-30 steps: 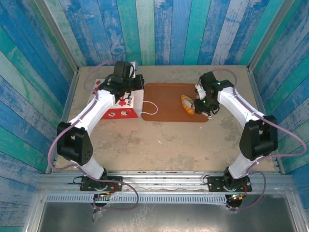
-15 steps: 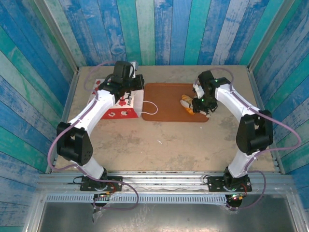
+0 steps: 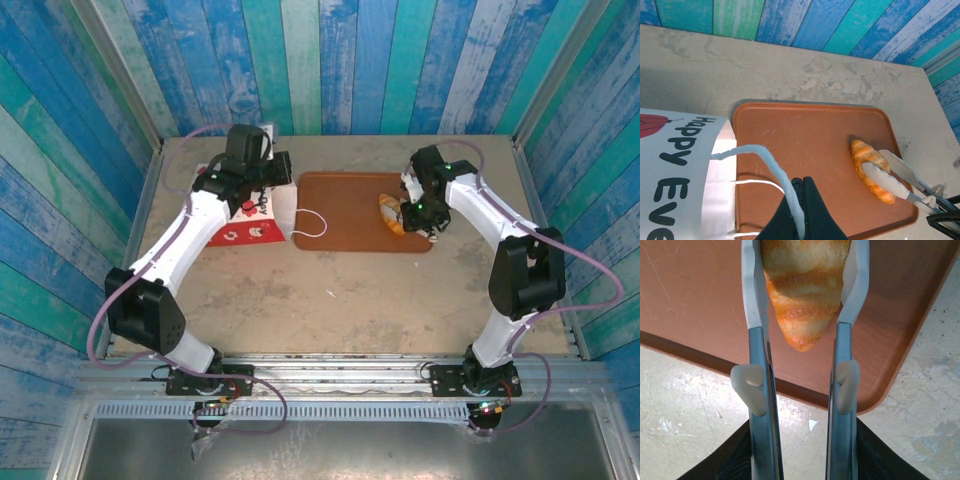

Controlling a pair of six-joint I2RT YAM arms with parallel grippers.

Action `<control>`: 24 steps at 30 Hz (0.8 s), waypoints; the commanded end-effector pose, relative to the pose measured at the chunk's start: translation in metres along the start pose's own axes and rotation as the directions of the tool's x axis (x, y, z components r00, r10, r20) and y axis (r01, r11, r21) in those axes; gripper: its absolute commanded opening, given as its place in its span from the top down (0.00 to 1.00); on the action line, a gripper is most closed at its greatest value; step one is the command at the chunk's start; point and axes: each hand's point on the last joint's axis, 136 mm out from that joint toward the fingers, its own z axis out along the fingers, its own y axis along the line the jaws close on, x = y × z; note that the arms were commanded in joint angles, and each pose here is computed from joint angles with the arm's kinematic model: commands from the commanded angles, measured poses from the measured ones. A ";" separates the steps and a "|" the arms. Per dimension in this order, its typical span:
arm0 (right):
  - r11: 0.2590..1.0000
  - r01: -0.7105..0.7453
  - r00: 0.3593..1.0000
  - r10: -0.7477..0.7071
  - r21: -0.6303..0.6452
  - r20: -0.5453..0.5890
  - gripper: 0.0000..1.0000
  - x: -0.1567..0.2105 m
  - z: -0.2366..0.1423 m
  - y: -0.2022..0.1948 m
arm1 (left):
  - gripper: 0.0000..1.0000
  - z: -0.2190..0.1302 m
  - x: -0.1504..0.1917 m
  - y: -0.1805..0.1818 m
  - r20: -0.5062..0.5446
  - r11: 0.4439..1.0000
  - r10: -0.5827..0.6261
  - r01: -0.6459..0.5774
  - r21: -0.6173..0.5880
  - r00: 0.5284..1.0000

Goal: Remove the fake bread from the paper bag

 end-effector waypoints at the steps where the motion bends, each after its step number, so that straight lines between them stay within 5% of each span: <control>1: 0.997 -0.076 0.992 0.076 -0.004 0.101 0.56 -0.018 -0.020 -0.010 | 1.00 -0.044 -0.029 -0.009 0.131 0.999 0.047 -0.046 -0.009 0.990; 4: 0.990 -0.132 0.983 0.138 -0.057 0.119 0.56 -0.023 -0.017 -0.012 | 1.00 -0.047 -0.030 -0.005 0.137 0.998 0.055 -0.051 -0.034 0.989; 24: 0.966 -0.232 0.972 0.227 0.115 0.060 0.54 -0.020 0.008 -0.054 | 1.00 -0.035 -0.019 -0.005 0.105 0.999 0.041 -0.040 -0.010 0.994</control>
